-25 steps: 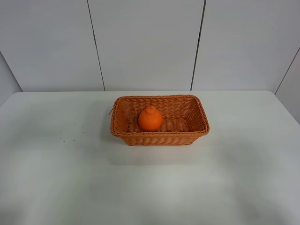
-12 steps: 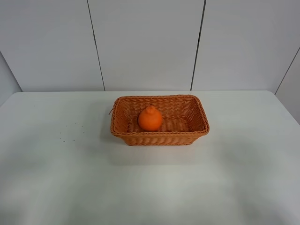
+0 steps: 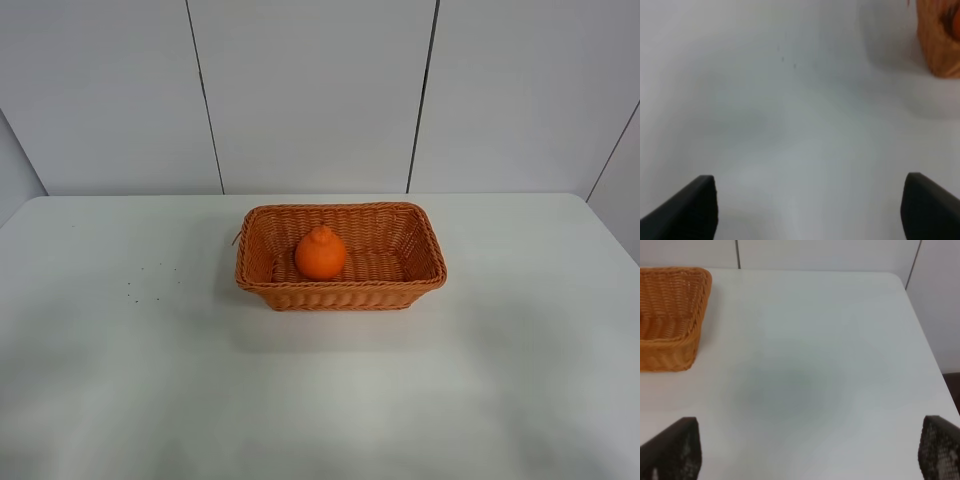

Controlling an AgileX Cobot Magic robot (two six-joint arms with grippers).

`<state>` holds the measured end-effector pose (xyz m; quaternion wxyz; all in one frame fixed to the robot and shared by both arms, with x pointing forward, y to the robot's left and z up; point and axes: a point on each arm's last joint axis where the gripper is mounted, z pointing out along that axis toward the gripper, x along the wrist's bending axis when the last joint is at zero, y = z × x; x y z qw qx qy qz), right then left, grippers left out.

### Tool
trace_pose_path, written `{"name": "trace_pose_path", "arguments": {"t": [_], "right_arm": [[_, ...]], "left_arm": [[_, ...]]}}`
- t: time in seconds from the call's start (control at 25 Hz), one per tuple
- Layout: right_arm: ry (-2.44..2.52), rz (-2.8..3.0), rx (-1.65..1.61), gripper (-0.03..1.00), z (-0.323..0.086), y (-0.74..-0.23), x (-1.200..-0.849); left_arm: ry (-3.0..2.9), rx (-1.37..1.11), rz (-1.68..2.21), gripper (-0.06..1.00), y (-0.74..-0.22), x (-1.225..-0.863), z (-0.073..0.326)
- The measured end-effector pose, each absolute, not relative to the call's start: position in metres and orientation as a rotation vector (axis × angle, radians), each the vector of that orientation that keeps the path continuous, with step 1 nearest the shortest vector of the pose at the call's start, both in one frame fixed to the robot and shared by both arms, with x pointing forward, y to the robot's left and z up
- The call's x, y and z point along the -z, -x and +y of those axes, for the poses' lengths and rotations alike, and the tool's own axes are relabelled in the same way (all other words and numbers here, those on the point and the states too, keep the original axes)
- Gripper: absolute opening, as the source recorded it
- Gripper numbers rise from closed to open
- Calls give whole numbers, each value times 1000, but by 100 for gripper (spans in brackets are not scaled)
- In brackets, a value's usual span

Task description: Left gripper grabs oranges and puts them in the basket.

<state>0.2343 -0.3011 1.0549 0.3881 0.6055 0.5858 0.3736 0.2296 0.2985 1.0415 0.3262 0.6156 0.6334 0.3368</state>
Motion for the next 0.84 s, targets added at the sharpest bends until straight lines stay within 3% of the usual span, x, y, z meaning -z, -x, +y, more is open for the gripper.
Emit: {"name": "trace_pose_path", "arguments": {"t": [0.84], "right_arm": [[-1540,1490,-950,69,-301,-234,-1055]], "left_arm": [[-1597,-899,1675,85,-229,-1041,300]]}}
